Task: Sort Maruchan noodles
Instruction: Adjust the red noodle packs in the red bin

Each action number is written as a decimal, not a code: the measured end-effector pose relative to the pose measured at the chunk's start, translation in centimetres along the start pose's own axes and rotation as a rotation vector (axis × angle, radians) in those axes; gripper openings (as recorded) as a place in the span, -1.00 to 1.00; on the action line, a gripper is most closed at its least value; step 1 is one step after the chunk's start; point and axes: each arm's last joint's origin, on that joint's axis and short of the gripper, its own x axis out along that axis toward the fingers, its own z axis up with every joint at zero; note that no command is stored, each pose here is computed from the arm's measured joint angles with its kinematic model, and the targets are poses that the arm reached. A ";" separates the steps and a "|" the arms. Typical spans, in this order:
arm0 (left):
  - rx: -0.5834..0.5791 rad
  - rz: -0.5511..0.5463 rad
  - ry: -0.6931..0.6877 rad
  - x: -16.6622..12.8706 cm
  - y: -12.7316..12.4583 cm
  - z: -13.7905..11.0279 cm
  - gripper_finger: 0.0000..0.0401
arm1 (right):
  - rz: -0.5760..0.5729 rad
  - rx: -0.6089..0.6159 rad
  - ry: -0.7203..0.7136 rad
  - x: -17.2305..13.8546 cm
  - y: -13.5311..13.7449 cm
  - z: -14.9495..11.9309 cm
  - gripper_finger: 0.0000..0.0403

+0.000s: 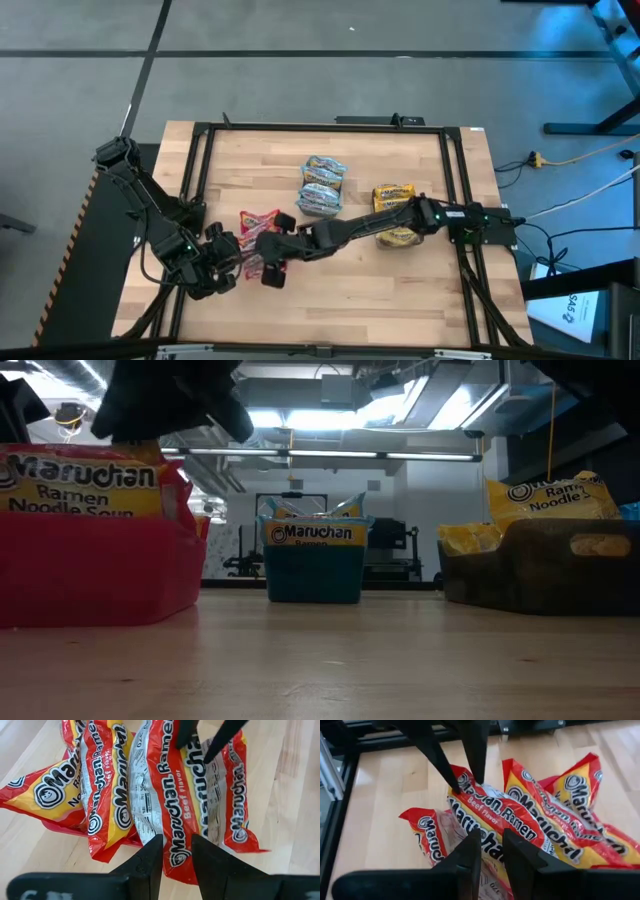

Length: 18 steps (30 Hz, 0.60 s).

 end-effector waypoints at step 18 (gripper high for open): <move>0.007 0.000 0.002 0.0 0.0 0.0 -0.52 | 0.015 0.060 0.099 0.3 -1.5 -0.4 -0.61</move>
